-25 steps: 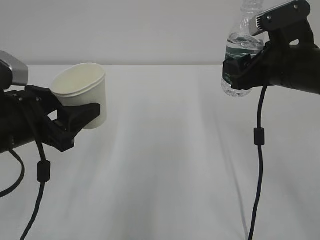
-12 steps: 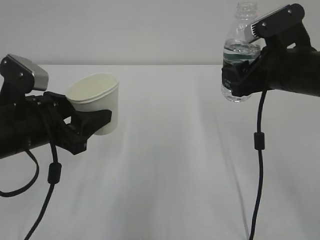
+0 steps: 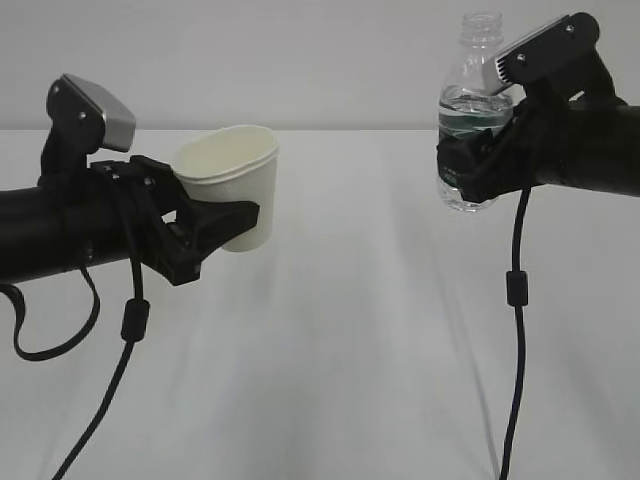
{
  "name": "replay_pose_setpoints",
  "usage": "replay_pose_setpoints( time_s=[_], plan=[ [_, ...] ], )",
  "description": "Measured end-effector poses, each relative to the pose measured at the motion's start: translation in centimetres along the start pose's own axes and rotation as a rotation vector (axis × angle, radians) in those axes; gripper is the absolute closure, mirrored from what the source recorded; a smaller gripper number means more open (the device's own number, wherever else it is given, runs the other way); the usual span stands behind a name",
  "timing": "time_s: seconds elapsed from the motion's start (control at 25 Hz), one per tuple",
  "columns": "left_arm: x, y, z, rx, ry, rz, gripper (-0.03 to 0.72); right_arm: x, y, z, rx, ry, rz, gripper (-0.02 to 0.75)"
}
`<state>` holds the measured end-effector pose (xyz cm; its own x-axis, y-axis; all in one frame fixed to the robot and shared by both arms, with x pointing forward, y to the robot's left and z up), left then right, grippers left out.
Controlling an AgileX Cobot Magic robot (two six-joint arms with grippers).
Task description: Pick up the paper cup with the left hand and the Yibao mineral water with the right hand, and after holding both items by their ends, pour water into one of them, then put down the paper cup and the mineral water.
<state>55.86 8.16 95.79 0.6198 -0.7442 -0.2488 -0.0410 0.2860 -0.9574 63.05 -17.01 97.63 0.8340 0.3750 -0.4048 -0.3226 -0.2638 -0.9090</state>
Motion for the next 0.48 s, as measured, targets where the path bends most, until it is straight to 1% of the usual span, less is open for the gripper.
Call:
replay_pose_setpoints(
  time_s=[0.28,0.48],
  plan=[
    [0.6,0.7,-0.6,-0.001,0.049,0.020,0.260,0.1,0.0,1.0,-0.054,-0.033,0.003,0.282],
    [0.6,0.7,-0.8,0.001,0.060,0.020,0.260,0.0,-0.1,1.3,-0.088,-0.044,0.002,0.282]
  ],
)
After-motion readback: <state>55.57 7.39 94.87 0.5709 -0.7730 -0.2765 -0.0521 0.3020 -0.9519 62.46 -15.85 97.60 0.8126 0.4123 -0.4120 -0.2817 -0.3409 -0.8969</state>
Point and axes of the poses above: a point on each arm's last joint axis where the gripper is mounted, x pointing out along that axis toward the gripper, z along the wrist's bending axis when the last joint is at zero, y = z × x, the point moved 9 cm from there along x, pointing out along that axis toward the gripper, and after that the axes turned 10 degrees about x, right-handed, at the moved point
